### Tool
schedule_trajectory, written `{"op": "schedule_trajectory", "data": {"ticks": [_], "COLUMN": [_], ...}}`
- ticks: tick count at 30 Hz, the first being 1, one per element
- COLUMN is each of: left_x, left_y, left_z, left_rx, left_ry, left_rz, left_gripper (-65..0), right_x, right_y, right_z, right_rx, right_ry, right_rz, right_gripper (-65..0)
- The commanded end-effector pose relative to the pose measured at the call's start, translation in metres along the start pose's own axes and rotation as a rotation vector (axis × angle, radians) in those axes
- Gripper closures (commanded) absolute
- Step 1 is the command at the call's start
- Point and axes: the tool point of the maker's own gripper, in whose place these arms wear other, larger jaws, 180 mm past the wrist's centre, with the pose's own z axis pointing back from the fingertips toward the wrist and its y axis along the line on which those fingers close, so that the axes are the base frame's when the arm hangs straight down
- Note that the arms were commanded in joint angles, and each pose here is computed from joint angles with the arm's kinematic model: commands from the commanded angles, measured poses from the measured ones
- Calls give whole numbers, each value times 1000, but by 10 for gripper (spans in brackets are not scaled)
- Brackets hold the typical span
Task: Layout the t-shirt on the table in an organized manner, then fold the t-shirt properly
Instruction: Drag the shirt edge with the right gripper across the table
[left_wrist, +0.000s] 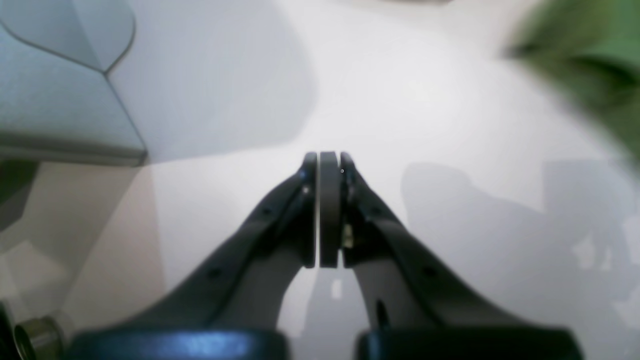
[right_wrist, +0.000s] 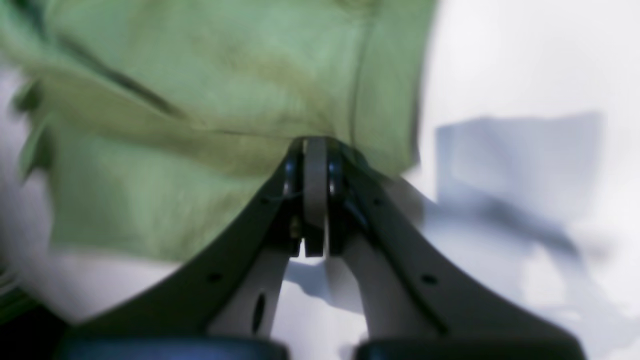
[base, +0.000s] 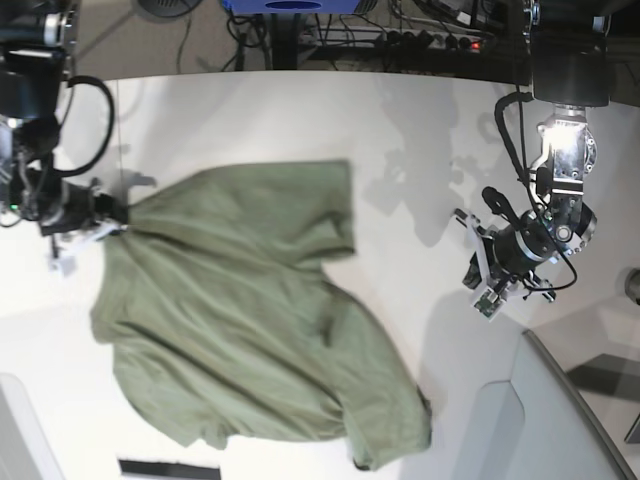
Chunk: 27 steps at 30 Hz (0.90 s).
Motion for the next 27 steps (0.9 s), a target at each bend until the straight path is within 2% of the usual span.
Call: {"op": "schedule_trajectory", "data": {"ticks": [1, 7, 10, 12, 13, 17, 20, 22, 24, 27], "left_x": [15, 19, 21, 22, 22, 18, -4, -43, -69, -100], "left_y": [14, 17, 16, 15, 14, 16, 22, 23, 20, 22], "left_z": [4, 5, 5, 5, 4, 4, 5, 7, 10, 24], "left_rx": [29, 36, 34, 33, 32, 34, 39, 34, 31, 47], "left_ry": [-46, -56, -60, -61, -62, -53, 1, 102, 174, 235], "left_rz": [-10, -14, -14, -12, -11, -6, -6, -24, -50, -44], "left_gripper": [0, 0, 0, 0, 0, 0, 0, 0, 0, 0], "right_x": [-13, 6, 23, 38, 47, 81, 104, 114, 114, 122], "right_y": [-42, -103, -109, -96, -84, 4, 74, 127, 165, 211], "right_z": [9, 39, 48, 54, 58, 71, 80, 72, 52, 17], "right_rx": [-156, -259, -267, -251, -237, -113, -3, 72, 124, 187], "right_ry": [77, 51, 21, -4, -18, -150, -234, -230, -198, -189], "right_rz": [4, -63, -68, -26, 4, 141, 214, 298, 362, 395], "right_gripper": [-8, -8, -8, -8, -8, -11, -15, -18, -47, -144]}}
